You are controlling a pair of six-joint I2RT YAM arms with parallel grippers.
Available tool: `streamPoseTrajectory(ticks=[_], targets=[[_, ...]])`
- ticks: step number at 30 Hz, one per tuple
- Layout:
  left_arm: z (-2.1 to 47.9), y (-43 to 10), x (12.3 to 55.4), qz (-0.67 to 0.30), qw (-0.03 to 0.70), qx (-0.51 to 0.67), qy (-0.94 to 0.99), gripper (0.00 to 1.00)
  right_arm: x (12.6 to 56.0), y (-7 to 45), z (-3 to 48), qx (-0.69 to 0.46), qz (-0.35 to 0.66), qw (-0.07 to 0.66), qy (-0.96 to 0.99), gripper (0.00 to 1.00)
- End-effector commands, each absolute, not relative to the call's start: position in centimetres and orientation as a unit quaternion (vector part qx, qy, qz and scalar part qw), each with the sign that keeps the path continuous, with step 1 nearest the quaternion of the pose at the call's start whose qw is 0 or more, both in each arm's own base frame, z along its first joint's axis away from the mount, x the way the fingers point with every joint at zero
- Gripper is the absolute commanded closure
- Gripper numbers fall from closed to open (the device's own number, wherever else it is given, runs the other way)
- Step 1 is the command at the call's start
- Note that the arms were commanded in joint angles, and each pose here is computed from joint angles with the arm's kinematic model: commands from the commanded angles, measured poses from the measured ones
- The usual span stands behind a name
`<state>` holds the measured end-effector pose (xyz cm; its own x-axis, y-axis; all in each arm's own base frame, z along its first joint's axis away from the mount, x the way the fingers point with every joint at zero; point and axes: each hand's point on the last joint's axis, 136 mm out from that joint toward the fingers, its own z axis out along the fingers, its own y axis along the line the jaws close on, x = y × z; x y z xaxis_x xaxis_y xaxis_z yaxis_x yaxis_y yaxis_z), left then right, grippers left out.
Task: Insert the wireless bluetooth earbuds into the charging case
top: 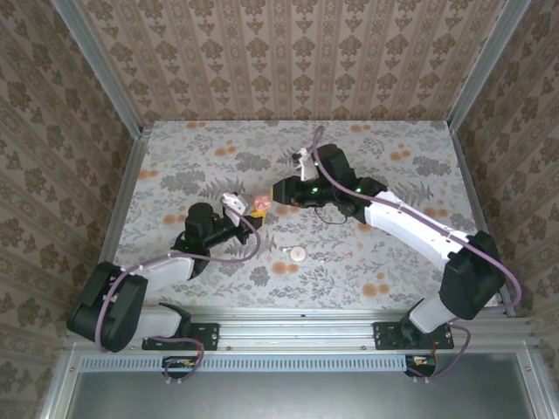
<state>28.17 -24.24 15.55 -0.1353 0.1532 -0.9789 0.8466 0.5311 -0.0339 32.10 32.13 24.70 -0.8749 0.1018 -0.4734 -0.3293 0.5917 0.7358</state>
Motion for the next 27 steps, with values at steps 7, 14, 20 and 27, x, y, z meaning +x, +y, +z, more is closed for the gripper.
streamPoseTrajectory(ticks=[7, 14, 20, 27], targets=[[14.9, -25.8, 27.8, -0.331, 0.548, 0.373, 0.672, 0.88, 28.2, 24.3, 18.7, 0.015, 0.343, 0.122, 0.931, 0.64], [14.5, -25.2, 27.7, -0.304, 0.550, 0.376, 0.681, 0.88, 25.2, 21.4, 14.1, 0.106, 0.304, 0.037, 0.946, 0.63], [14.1, -24.4, 27.5, -0.281, 0.550, 0.380, 0.689, 0.88, 22.8, 17.7, 9.6, 0.250, 0.236, -0.037, 0.938, 0.58], [14.2, -23.6, 27.5, -0.250, 0.552, 0.386, 0.695, 0.88, 23.1, 15.3, 8.6, 0.428, 0.220, -0.008, 0.877, 0.55]])
